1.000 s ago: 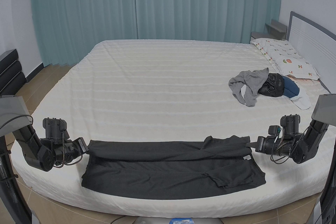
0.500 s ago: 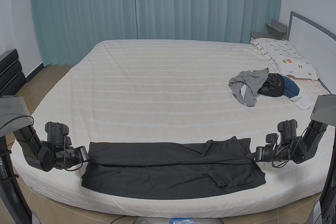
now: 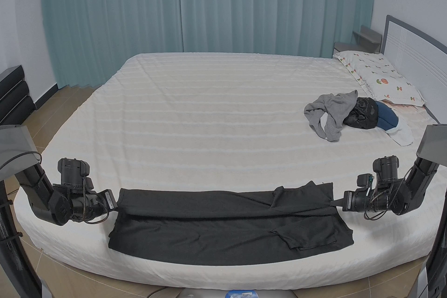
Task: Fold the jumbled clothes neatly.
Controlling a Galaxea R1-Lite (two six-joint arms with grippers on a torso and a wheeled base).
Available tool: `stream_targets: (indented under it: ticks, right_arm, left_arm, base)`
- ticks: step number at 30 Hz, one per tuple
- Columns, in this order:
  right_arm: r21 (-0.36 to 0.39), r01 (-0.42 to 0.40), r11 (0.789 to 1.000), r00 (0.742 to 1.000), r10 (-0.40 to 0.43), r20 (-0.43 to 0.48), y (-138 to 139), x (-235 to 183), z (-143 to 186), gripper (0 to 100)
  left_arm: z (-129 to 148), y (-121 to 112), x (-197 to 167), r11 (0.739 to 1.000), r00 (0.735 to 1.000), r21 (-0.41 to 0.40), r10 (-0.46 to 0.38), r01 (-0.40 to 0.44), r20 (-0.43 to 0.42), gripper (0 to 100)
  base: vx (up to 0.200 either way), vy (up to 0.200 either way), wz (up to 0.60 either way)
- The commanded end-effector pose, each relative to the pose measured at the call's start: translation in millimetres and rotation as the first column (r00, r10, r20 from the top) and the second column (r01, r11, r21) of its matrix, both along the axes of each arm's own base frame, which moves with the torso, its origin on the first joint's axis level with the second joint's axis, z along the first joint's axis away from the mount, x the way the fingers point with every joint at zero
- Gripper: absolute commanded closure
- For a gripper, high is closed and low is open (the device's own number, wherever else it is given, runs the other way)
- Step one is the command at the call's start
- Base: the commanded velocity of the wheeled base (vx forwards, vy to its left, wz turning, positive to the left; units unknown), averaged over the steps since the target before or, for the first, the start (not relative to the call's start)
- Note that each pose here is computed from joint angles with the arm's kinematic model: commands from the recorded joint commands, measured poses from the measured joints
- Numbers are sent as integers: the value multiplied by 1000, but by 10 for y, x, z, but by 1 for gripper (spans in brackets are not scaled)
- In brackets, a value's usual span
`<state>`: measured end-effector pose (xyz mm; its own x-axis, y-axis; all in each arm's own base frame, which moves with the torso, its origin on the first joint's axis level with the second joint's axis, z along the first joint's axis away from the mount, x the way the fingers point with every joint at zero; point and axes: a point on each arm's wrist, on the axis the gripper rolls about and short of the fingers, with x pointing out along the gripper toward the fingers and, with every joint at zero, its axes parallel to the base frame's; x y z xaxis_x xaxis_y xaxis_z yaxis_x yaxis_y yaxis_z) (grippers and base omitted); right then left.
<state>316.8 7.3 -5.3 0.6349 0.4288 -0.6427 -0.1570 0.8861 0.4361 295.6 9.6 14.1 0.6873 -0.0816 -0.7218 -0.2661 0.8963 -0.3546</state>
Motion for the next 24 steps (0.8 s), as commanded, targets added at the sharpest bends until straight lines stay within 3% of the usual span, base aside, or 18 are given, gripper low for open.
stream_targets:
  ticks: [1,7,8,15,18,24]
  right_arm:
    - [-2,-2,1000,1000,2,-18,9,-6,-54,100]
    - [-31,-31,999,999,30,-41,32,-21,-141,100]
    - [-35,-34,999,998,33,-51,32,-26,-152,0]
    - [-22,-32,999,999,31,-30,24,29,-101,0]
    - [4,6,1000,1000,-6,-1,-11,132,-36,0]
    - [113,133,985,991,-133,-12,-17,330,74,0]
  left_arm:
    - [-31,1,-24,1000,999,10,-11,11,-34,100]
    - [-67,-9,-35,1000,997,14,-23,24,-67,100]
    - [-72,-9,-35,1000,997,14,-23,24,-69,0]
    - [-84,-8,-12,1000,998,10,-20,21,-63,0]
    - [-45,6,77,1000,999,-17,-5,5,-32,0]
    - [8,54,383,975,988,-165,151,-146,17,0]
  base:
    - [0,0,0]
    - [0,0,0]
    - [0,0,0]
    - [0,0,0]
    - [0,0,0]
    - [0,0,0]
